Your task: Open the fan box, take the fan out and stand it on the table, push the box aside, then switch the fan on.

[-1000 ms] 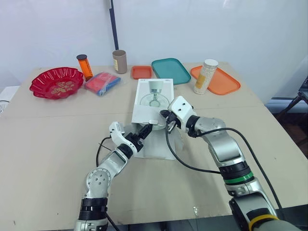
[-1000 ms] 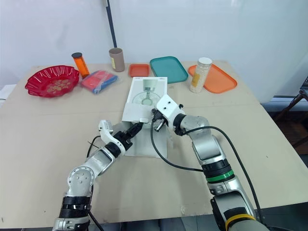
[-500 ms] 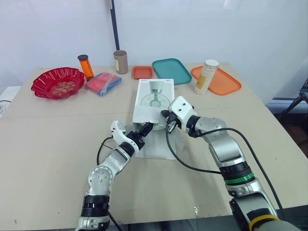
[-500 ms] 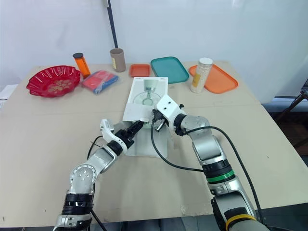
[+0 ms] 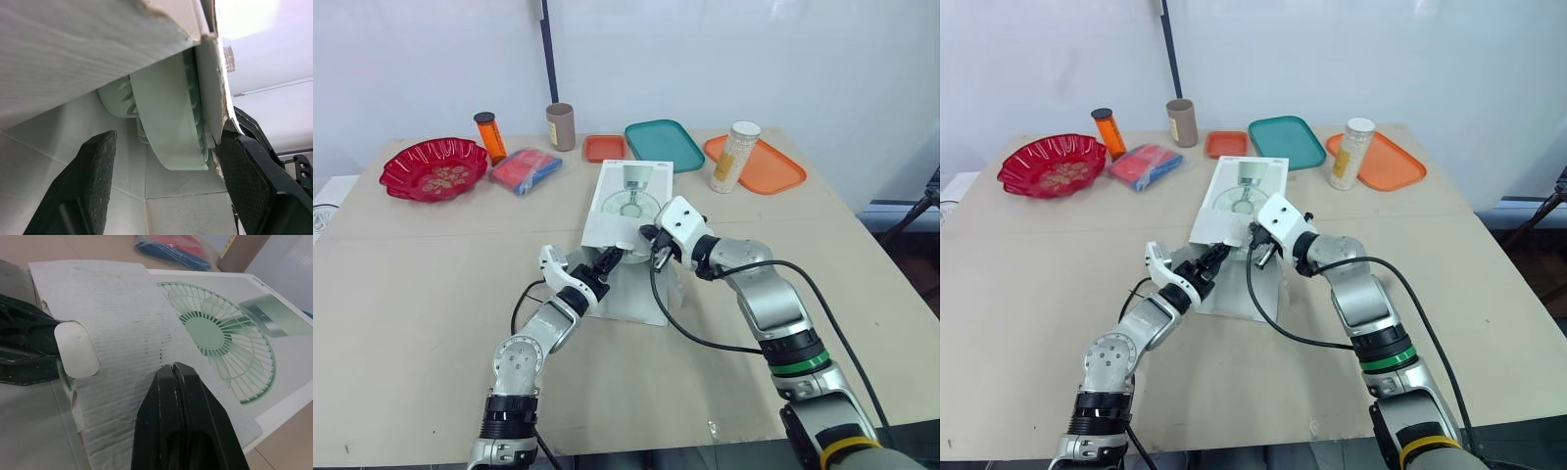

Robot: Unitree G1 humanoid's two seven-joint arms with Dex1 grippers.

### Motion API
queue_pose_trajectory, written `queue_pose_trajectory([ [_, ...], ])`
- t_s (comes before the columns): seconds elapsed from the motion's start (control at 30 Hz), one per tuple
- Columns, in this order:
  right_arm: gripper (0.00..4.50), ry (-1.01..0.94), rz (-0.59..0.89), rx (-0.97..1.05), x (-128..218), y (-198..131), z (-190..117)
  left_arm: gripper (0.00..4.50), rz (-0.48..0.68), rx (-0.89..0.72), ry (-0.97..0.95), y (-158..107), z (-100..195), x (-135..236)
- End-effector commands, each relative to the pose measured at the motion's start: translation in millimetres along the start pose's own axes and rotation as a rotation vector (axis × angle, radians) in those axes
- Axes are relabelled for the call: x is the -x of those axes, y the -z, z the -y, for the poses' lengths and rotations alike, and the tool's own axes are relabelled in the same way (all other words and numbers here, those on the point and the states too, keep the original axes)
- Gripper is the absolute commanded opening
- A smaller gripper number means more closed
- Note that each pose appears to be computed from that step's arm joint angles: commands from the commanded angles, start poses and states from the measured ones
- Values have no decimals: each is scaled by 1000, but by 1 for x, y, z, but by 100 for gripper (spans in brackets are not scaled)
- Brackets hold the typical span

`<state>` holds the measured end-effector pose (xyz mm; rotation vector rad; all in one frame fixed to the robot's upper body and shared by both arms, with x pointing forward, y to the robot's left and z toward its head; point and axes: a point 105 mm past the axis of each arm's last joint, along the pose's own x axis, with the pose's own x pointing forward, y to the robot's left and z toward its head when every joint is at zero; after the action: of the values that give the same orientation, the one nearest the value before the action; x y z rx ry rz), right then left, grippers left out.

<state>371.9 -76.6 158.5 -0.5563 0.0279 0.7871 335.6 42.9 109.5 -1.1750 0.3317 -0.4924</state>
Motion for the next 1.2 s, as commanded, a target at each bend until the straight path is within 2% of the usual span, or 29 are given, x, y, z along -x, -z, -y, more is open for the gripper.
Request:
queue_pose_trajectory([
  [0.03, 0, -98, -50, -18, -7, 13, -23, 292, -41, 190, 90, 37, 24, -13],
  [0.13, 0, -98, -48, -17, -7, 12, -23, 198, -53, 195, 93, 39, 25, -13],
  [0.57, 0, -108, -48, -18, -8, 11, -25, 198, -60, 226, 86, 44, 25, -9],
  [0.67, 0, -109, -48, -18, -7, 12, -25, 136, -69, 246, 89, 48, 26, -7],
  [1.2, 0, -117, -42, -26, -10, 10, -30, 136, -97, 210, 14, 41, 17, 24],
])
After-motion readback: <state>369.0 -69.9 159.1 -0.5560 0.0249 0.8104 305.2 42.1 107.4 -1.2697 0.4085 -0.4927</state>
